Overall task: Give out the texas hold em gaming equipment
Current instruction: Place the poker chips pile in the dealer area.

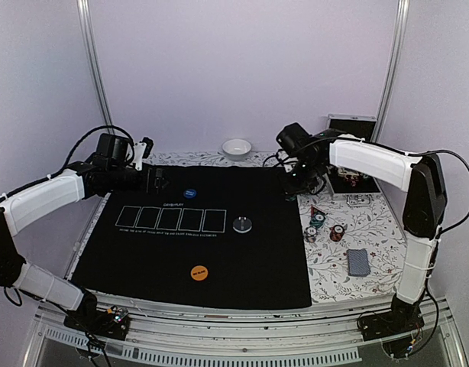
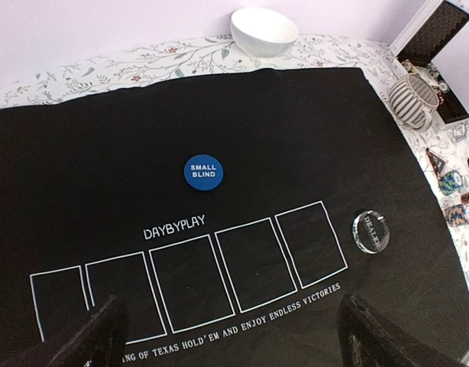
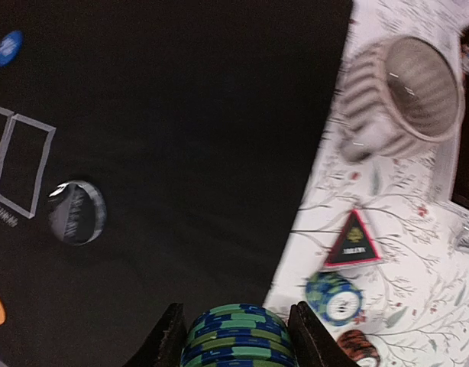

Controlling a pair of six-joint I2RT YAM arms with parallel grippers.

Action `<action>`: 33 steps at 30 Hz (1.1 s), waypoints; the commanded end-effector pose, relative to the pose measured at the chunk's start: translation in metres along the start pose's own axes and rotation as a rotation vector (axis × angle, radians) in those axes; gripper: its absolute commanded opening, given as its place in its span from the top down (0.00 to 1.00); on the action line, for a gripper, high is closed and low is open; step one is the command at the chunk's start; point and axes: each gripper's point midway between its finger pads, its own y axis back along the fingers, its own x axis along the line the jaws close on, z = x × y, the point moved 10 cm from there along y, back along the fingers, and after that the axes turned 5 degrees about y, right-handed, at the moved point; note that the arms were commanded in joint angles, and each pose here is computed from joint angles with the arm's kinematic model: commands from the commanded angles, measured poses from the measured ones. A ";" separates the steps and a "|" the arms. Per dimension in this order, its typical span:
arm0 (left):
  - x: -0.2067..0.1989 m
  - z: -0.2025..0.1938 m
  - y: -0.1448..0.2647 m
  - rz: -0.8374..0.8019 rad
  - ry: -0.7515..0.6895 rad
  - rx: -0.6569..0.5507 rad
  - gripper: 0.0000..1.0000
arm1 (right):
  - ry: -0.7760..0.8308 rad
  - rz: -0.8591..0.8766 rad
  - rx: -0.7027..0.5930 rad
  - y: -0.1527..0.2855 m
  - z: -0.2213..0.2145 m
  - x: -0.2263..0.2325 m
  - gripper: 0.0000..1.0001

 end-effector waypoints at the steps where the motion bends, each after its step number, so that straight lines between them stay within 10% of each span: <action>1: 0.000 0.006 0.010 0.003 -0.008 -0.024 0.03 | 0.174 0.144 -0.023 0.005 -0.008 0.081 0.97; 10: 0.000 0.005 0.009 0.002 -0.010 -0.019 0.03 | 0.318 0.175 0.120 -0.057 -0.052 0.146 0.97; 27: 0.000 0.005 0.008 -0.001 -0.010 -0.021 0.03 | 0.336 0.082 0.193 -0.098 -0.080 0.133 0.96; 33: 0.000 0.006 0.009 0.001 -0.013 -0.025 0.03 | 0.335 0.048 0.211 -0.098 -0.085 0.128 0.61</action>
